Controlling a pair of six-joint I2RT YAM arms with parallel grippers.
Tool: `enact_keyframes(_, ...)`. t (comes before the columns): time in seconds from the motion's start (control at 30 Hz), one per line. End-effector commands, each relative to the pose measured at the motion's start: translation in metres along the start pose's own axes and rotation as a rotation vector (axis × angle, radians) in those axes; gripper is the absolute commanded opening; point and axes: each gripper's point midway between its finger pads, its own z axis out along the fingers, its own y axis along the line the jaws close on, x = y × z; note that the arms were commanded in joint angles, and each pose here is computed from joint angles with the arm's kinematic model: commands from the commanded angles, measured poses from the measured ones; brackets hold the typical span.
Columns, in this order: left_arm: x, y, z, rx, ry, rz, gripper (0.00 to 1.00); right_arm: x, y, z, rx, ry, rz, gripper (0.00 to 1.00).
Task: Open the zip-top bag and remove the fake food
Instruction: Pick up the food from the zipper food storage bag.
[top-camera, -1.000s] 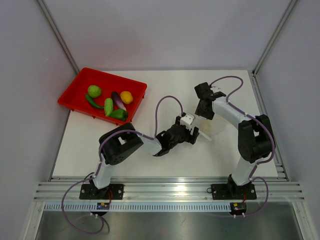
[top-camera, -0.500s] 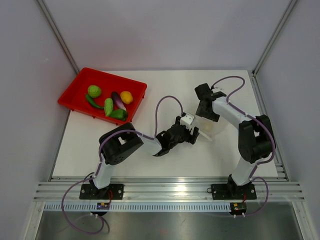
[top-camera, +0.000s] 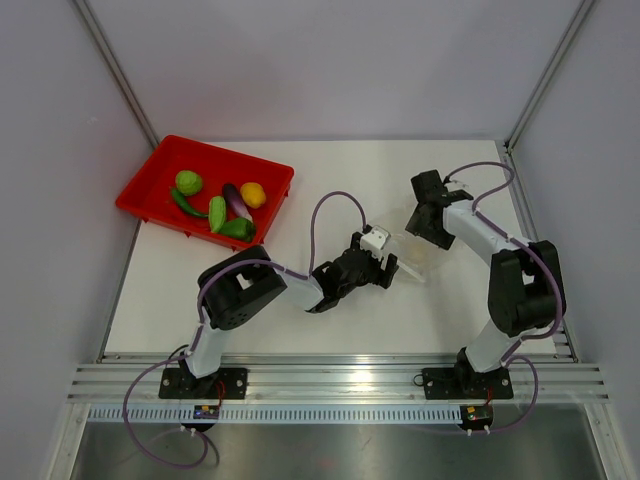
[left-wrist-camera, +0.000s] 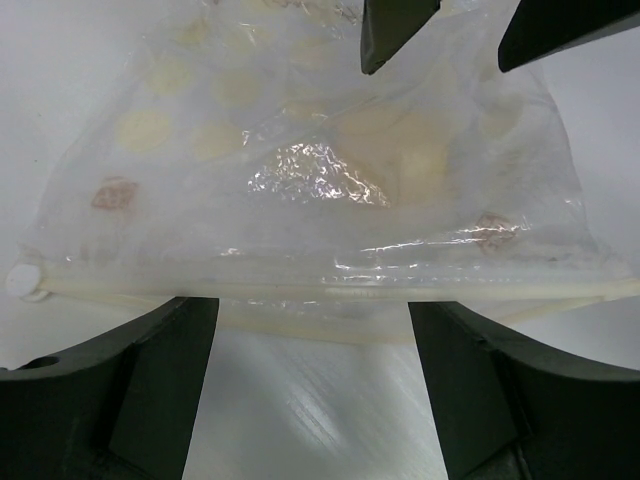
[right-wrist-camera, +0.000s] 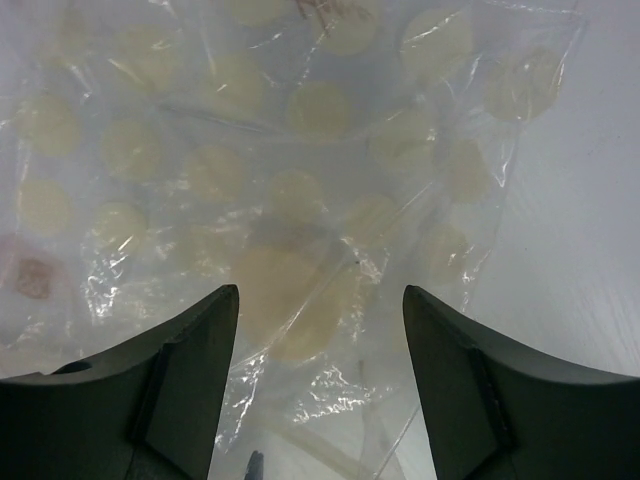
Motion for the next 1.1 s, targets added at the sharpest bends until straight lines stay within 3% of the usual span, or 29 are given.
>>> enact_keyframes(0.0,-0.033,-0.007,0.000,0.020,-0.083,-0.023,0.80,-0.007,0.004,0.001,-0.101,0.027,0.091,0.74)
enact_keyframes(0.57,-0.033,-0.011,0.008,0.019,-0.072,-0.052,0.80,0.023,0.028,0.032,-0.217,0.184,0.123,0.72)
enact_keyframes(1.07,-0.026,-0.010,0.020,-0.004,-0.047,-0.060,0.80,0.031,0.045,0.027,-0.313,0.200,0.112,0.62)
